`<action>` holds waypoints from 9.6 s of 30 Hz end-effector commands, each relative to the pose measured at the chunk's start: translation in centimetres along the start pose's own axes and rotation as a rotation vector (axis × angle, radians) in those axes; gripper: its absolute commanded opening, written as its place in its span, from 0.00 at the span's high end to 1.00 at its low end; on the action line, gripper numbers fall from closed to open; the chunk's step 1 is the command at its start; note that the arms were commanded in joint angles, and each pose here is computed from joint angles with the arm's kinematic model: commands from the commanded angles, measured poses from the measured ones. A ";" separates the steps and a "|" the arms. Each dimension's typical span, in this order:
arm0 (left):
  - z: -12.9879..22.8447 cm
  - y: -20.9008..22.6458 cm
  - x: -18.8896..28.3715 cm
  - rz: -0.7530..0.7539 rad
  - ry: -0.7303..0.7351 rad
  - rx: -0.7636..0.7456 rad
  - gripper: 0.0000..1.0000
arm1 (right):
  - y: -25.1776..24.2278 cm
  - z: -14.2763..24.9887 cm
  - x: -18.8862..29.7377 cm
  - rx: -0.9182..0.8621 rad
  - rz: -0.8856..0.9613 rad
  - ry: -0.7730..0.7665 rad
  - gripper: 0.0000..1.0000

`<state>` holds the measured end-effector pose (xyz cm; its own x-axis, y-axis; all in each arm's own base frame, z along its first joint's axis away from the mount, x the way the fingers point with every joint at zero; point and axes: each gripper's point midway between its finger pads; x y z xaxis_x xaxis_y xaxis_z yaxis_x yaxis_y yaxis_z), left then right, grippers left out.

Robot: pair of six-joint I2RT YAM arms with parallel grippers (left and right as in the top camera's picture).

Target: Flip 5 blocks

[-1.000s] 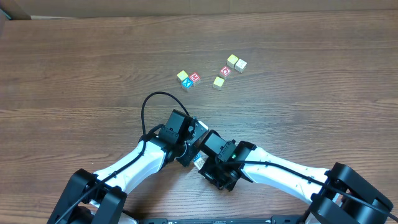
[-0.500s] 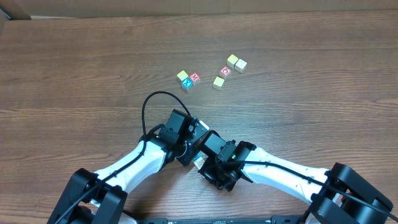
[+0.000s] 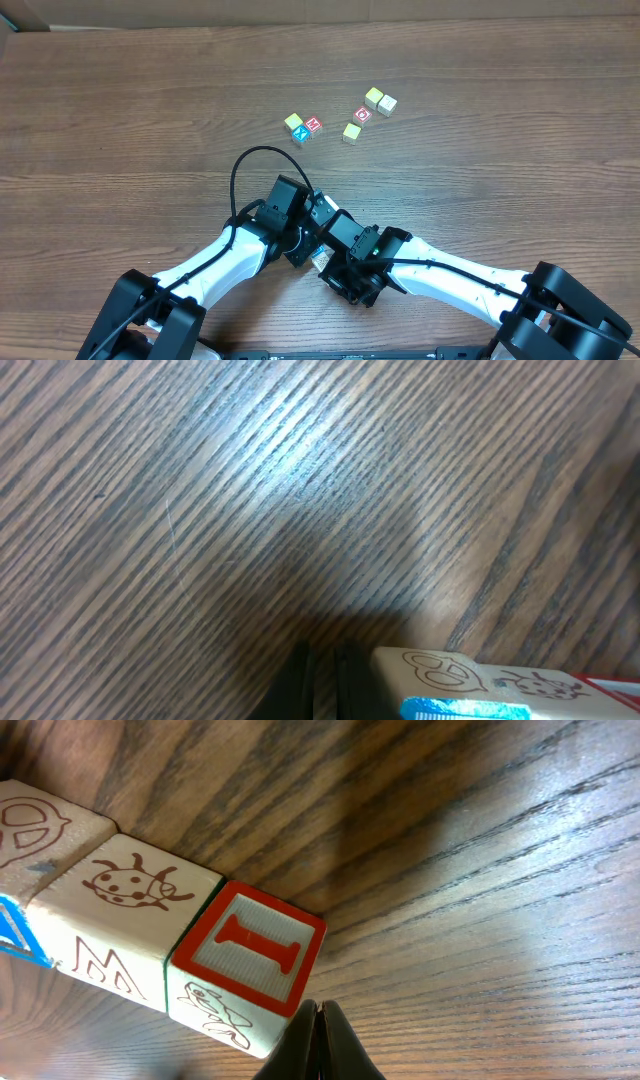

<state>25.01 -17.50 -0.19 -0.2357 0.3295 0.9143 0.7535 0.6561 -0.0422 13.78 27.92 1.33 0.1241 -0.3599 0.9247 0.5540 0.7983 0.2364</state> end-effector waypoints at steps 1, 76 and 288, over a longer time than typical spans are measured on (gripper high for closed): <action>1.1 -1.2 -0.7 0.055 0.030 -0.041 0.96 | 0.8 -0.2 0.1 0.007 -0.021 -0.019 0.96; 0.2 -0.9 -0.8 0.040 -0.011 -0.147 0.96 | 1.4 1.8 -0.6 0.025 -0.040 -0.047 0.96; -2.1 -2.5 -0.5 0.121 -0.137 -0.377 0.96 | 1.9 2.7 -1.0 0.050 -0.066 -0.084 0.96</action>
<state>25.46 -20.56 1.00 -0.2302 0.4841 0.8442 0.9369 0.3449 0.0577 12.31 30.49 1.36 0.0364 -0.3606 0.9320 0.5164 0.8053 0.2914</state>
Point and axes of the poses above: each gripper's point midway between its finger pads, its own x axis back along the fingers, its own y axis along the line the jaws close on, z = x × y, and after that the axes turned 1 degree about x, right-handed
